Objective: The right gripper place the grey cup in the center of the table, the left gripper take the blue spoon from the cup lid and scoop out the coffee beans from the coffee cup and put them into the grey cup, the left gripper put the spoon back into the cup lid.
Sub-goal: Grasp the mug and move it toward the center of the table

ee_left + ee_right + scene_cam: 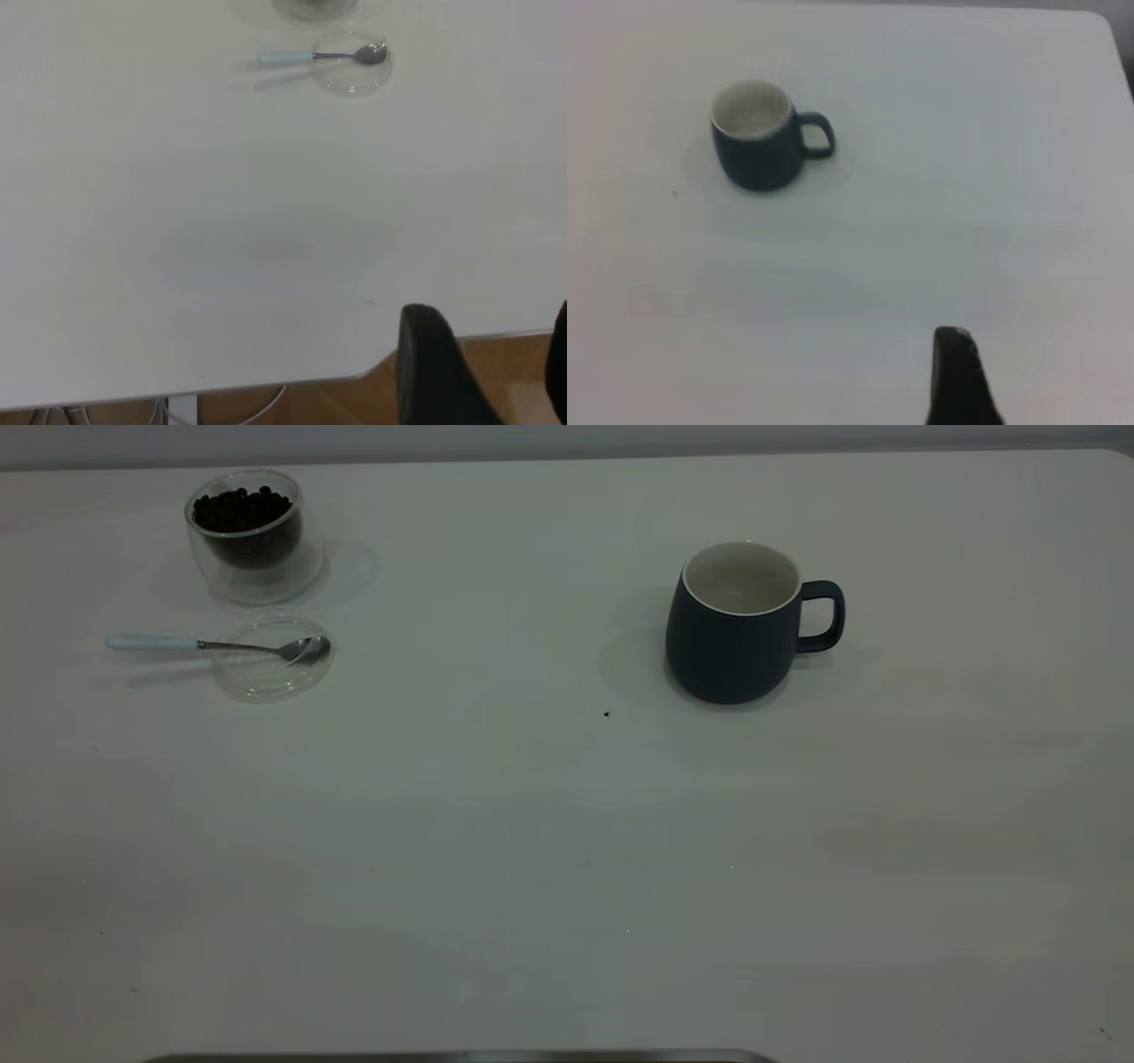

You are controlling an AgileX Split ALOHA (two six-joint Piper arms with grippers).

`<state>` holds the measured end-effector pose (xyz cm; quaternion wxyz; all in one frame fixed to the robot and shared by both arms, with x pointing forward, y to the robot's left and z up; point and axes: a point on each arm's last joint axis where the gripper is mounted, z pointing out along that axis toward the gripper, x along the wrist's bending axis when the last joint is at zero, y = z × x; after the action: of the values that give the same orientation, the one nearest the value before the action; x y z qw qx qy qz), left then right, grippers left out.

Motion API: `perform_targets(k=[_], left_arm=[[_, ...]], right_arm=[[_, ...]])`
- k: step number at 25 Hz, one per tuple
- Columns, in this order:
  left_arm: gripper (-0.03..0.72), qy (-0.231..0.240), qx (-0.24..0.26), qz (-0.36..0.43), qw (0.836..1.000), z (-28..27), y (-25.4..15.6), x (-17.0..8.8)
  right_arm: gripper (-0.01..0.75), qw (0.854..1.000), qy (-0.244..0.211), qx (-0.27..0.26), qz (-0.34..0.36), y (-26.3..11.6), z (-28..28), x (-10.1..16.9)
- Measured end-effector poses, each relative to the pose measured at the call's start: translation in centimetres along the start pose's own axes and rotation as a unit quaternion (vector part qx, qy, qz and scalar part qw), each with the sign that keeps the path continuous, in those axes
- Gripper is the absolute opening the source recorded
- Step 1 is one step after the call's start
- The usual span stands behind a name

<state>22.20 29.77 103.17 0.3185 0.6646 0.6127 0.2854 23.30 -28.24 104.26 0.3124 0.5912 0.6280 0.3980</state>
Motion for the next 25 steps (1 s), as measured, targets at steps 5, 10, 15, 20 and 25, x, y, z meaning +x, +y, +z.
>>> perform_targets(k=[5,10,15,20,25], left_arm=[[0.379,0.000,0.000,0.000,1.000,0.0,0.0,0.0],[0.379,0.000,0.000,0.000,1.000,0.0,0.0,0.0],[0.379,0.000,0.000,0.000,1.000,0.0,0.0,0.0],[0.379,0.000,0.000,0.000,1.000,0.0,0.0,0.0],[0.379,0.000,0.000,0.000,1.000,0.0,0.0,0.0]], right_arm=[[0.453,0.987,0.080,-0.104,0.092,2.2,0.2,1.2],[0.453,0.988,0.061,-0.095,0.103,4.6,3.6,0.2],[0.453,0.997,0.050,-0.007,0.063,6.3,9.2,-0.8],[0.453,0.989,0.099,0.109,0.031,5.9,15.8,-1.2],[0.453,0.980,0.148,0.134,-0.001,6.3,22.3,-1.6]])
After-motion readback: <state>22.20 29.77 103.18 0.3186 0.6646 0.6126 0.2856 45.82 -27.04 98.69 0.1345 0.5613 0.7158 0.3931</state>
